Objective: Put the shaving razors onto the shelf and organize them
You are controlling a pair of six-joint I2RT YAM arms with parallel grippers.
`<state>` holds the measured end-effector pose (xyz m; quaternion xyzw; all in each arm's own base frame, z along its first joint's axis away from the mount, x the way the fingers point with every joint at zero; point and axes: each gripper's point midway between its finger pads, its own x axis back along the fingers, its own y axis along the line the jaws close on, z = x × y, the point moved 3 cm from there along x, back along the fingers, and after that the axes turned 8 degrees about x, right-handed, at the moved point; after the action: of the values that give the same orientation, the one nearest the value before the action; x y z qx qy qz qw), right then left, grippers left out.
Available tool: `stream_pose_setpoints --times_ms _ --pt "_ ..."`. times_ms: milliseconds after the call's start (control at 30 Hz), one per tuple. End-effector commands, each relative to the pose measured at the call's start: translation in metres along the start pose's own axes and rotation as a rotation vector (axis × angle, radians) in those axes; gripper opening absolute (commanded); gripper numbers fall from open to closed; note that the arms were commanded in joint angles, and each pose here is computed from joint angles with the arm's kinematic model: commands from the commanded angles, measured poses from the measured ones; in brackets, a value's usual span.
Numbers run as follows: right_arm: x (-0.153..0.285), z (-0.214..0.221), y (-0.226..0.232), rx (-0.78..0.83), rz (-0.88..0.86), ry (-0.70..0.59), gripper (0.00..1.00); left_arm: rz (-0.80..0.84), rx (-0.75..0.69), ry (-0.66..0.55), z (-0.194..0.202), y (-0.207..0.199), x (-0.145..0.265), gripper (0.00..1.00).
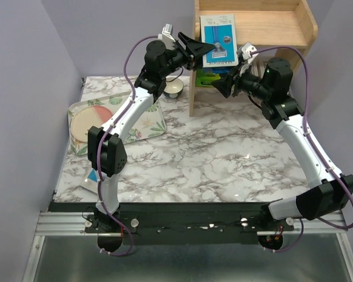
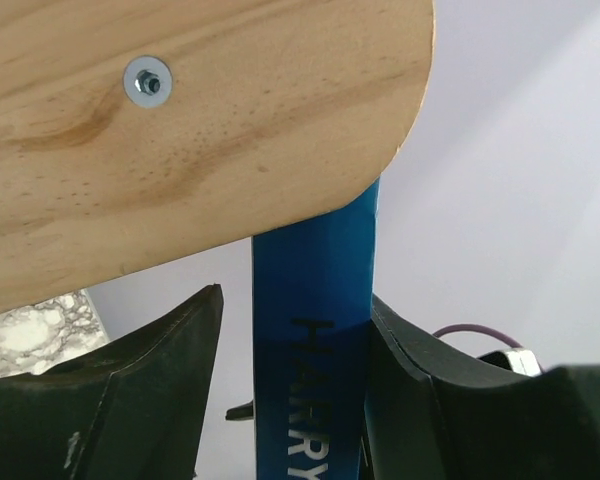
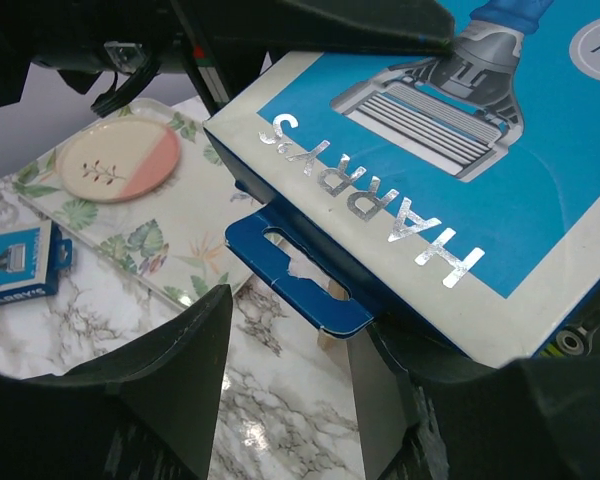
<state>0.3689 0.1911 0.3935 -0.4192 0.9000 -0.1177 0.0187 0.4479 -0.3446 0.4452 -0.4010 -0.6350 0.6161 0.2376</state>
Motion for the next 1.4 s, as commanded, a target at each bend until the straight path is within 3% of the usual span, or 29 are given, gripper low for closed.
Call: stream_pose_setpoints --times_ms 0,567,800,1133,1267,1367 --pt "-0.009 -0.031 -0.018 0.040 0.068 -0.093 0.56 -0.003 -0.014 0.026 0.009 -0.008 0.007 0.64" --pt "-0.033 -0.050 -0.046 0.023 0.138 -0.141 0.56 0.031 -0.153 0.001 -0.008 -0.031 0.057 0.88" --pt "-0.058 -0.046 -0.066 0.012 0.168 -0.136 0.57 0.038 -0.228 -0.012 -0.021 -0.041 0.094 0.90" --pt "-0.088 -0.037 -0.083 -0.034 0.178 -0.126 0.57 -0.049 -0.253 -0.088 -0.043 -0.017 0.143 0.90" --pt "-0.075 -0.024 -0.068 -0.049 0.147 -0.089 0.57 -0.155 -0.363 -0.118 -0.052 0.004 0.170 0.98" --pt "-0.042 -0.043 -0.051 0.002 0.137 -0.118 0.64 -0.295 -0.428 -0.135 -0.063 0.032 0.209 0.98"
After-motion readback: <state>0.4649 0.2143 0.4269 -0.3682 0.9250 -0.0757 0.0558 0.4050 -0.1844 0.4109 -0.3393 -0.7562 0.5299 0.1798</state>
